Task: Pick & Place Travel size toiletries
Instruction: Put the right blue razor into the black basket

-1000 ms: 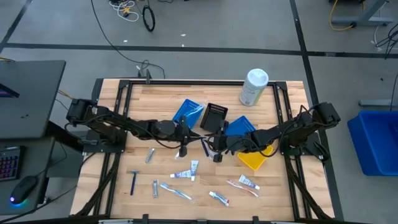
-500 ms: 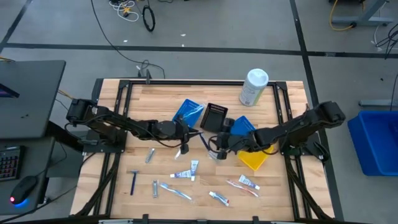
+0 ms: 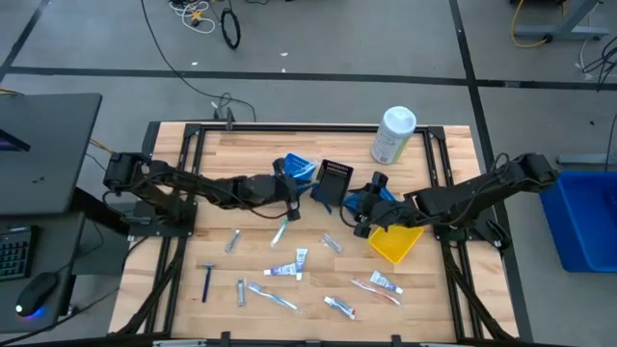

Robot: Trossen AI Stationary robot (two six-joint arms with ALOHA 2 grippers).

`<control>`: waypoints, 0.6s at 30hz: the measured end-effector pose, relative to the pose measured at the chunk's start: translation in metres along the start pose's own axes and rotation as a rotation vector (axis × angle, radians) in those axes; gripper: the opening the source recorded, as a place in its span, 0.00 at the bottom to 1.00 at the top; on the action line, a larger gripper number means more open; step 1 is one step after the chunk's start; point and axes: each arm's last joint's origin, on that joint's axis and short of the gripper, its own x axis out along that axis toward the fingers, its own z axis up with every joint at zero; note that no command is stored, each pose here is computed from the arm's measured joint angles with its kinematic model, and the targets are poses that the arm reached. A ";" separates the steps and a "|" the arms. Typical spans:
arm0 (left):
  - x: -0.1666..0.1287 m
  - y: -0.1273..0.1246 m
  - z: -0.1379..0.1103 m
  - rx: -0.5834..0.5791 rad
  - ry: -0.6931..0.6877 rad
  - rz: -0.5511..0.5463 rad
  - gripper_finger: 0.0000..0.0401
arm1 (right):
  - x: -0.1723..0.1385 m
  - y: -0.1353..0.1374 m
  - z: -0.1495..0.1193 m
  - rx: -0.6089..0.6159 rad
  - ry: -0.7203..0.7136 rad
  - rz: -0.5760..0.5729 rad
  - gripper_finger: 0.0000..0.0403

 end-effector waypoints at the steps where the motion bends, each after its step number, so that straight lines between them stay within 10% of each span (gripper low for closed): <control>1: 0.002 0.004 0.002 0.017 -0.003 0.013 0.12 | -0.001 -0.001 -0.001 -0.008 0.007 0.000 0.50; 8: 0.032 0.021 -0.006 0.187 0.063 0.064 0.12 | -0.003 -0.003 -0.010 -0.060 0.084 -0.017 0.48; 18: 0.087 0.011 -0.015 0.751 0.191 0.079 0.12 | -0.003 -0.005 -0.014 -0.087 0.117 -0.041 0.51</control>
